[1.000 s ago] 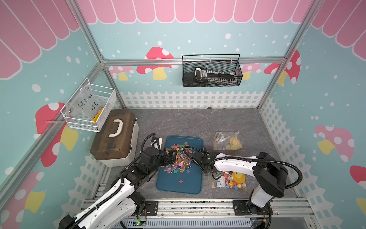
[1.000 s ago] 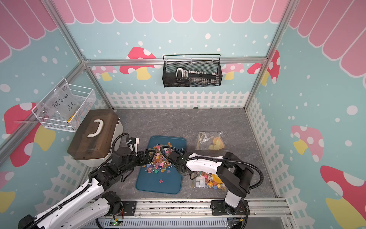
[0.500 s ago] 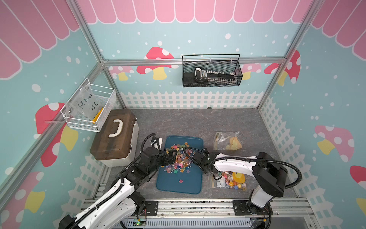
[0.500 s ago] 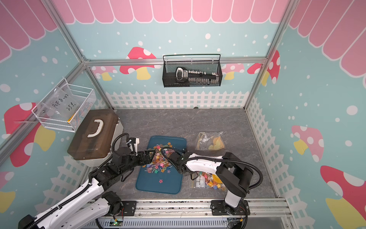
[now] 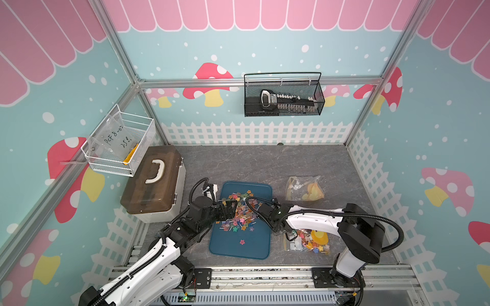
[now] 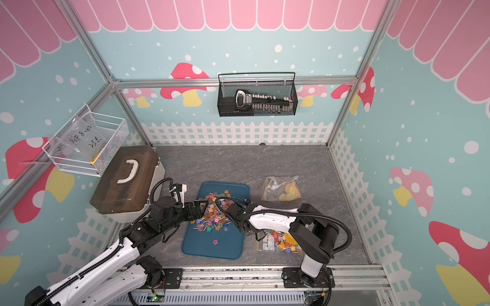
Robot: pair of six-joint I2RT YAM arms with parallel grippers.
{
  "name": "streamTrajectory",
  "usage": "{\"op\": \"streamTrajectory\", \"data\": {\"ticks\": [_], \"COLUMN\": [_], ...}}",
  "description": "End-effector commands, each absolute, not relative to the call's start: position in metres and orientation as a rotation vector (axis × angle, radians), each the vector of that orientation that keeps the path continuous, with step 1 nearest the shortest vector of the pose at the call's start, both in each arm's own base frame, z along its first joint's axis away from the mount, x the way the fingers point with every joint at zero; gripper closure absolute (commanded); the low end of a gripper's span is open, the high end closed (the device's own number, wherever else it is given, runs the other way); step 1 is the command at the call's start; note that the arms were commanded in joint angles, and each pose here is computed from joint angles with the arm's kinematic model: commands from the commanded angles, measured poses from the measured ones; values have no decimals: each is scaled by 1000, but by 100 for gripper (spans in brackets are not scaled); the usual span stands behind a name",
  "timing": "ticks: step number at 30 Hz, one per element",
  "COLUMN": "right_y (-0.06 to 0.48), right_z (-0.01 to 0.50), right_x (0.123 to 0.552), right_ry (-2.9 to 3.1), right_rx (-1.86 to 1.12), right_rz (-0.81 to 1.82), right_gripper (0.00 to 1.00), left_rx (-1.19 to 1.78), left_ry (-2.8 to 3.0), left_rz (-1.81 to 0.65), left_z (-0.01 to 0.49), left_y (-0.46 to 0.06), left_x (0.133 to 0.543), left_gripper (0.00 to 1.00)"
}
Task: Pour candies out of the ziploc bag
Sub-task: Pick up the ziploc bag from the center of the board.
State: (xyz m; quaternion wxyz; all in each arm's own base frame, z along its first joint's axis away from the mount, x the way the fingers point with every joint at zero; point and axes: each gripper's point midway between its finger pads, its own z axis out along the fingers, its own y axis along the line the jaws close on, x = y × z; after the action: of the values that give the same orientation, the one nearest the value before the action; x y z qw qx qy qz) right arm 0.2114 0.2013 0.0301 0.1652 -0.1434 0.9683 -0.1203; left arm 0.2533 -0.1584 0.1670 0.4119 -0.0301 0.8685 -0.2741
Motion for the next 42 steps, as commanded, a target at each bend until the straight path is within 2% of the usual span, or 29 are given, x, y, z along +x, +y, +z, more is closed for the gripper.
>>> {"op": "streamTrajectory", "data": {"ticks": [1,21,31,42], "right_y": [197,211,212,217], "right_z": [32,89,119,116], "right_x": [211,229,239,252], "right_ry": [2743,2599,2504,2481], "right_rx": [-409,-403,-334,-234], "right_rz": [-357,-54,148,361], "right_gripper": [100,100,100,100], "left_rx": [-85,-30,95,163], "left_ry": [2186,2148,2093,2136], "left_rz": [-685,-753,-963,-1040], "left_z": [167,189,210,204], "left_y": [-157,-167,-202,-238], "left_x": [254,252,247,243], "left_gripper": [5,5,8,8]}}
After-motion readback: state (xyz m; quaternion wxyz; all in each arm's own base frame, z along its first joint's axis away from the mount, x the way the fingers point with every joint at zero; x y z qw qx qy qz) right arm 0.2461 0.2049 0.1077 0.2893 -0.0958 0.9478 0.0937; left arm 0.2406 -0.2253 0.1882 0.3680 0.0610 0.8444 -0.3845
